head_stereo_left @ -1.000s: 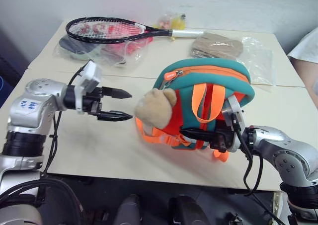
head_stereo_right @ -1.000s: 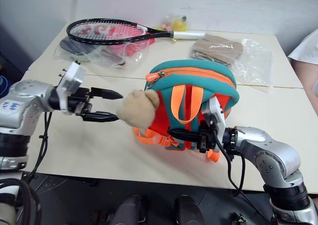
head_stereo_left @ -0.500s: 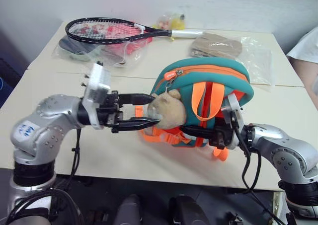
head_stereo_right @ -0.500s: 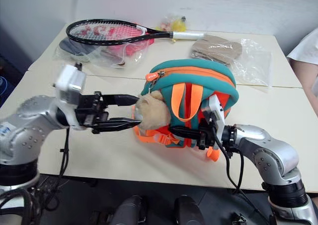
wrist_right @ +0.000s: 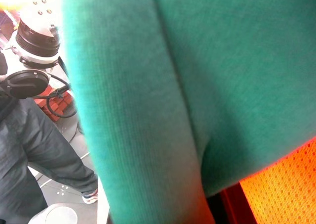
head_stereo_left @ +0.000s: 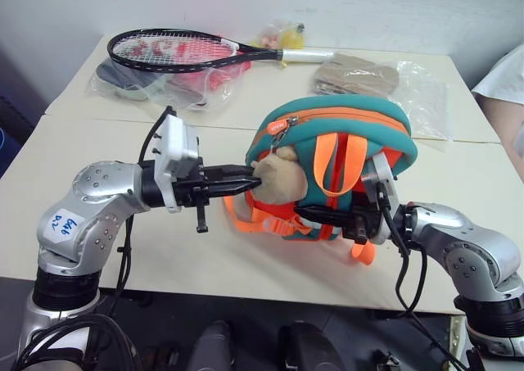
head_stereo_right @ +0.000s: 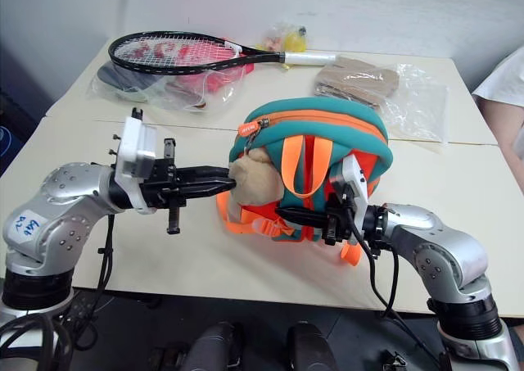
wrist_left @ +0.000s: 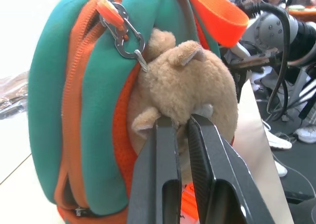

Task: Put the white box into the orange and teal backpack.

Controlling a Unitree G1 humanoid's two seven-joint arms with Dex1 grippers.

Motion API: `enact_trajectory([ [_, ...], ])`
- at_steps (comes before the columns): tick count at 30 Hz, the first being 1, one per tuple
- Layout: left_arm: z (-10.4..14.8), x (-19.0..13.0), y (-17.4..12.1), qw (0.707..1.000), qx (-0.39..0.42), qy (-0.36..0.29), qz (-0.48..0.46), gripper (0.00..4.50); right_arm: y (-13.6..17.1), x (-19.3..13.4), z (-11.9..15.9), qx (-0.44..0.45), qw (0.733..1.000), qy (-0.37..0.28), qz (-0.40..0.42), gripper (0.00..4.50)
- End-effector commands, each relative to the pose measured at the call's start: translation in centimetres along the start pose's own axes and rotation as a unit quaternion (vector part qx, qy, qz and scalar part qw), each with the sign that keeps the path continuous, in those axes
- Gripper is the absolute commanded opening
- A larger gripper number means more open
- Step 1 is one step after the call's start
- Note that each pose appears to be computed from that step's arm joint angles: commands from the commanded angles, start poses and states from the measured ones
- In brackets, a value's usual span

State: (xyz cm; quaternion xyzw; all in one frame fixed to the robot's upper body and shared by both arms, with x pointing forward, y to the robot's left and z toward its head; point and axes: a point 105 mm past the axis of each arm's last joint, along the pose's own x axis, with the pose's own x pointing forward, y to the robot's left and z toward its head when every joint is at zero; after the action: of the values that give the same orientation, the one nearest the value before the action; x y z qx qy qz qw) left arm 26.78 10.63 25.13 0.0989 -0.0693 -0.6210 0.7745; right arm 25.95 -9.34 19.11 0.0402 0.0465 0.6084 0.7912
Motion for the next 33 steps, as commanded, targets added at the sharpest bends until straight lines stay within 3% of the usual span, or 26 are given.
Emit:
enact_trajectory([
  [1, 2.5, -5.4, 3.2, 0.996, 0.009, 0.021, 0.082, 0.02, 0.4, 0.1, 0.6, -0.015, 1.0, -0.01, 0.006, 0.0],
  [3, 1.6, -7.6, 3.9, 0.992, -0.004, 0.072, 0.101, 0.02, 0.3, 0.1, 0.6, -0.015, 1.0, -0.012, 0.002, 0.0],
  [7, -4.7, -11.3, 6.2, 0.947, 0.071, 0.282, 0.136, 0.02, 0.1, 0.0, 0.6, -0.019, 1.0, -0.016, -0.01, 0.0],
  [11, -7.1, -7.8, 6.8, 0.963, 0.049, 0.234, 0.126, 0.02, 0.0, 0.0, 0.7, -0.018, 0.999, -0.024, -0.015, 0.0],
  [15, -10.8, -3.9, 6.5, 0.967, 0.04, 0.228, 0.107, 0.02, 0.1, 0.2, 0.6, -0.011, 0.999, -0.032, -0.015, 0.0],
  [20, -11.9, -0.5, 5.0, 0.98, 0.011, 0.176, 0.095, 0.02, 0.4, 0.4, 0.4, -0.007, 0.999, -0.035, -0.014, 0.0],
  [23, -12.1, -1.2, 3.3, 0.981, -0.013, 0.175, 0.079, 0.02, 0.3, 0.3, 0.6, -0.006, 0.998, -0.05, -0.024, 0.0],
  [26, -11.7, -3.2, 3.6, 0.977, -0.035, 0.178, 0.114, 0.94, 0.0, 0.1, 1.1, -0.01, 0.996, -0.077, -0.036, 0.0],
  [30, -10.2, -9.0, 4.1, 0.965, -0.042, 0.194, 0.17, 2.18, -0.4, -2.8, 0.0, -0.036, 0.998, -0.031, -0.047, 1.37],
  [33, -9.8, -12.1, 3.1, 0.958, -0.047, 0.218, 0.181, 3.07, -2.4, -6.2, 0.9, -0.107, 0.984, -0.046, -0.134, 2.35],
])
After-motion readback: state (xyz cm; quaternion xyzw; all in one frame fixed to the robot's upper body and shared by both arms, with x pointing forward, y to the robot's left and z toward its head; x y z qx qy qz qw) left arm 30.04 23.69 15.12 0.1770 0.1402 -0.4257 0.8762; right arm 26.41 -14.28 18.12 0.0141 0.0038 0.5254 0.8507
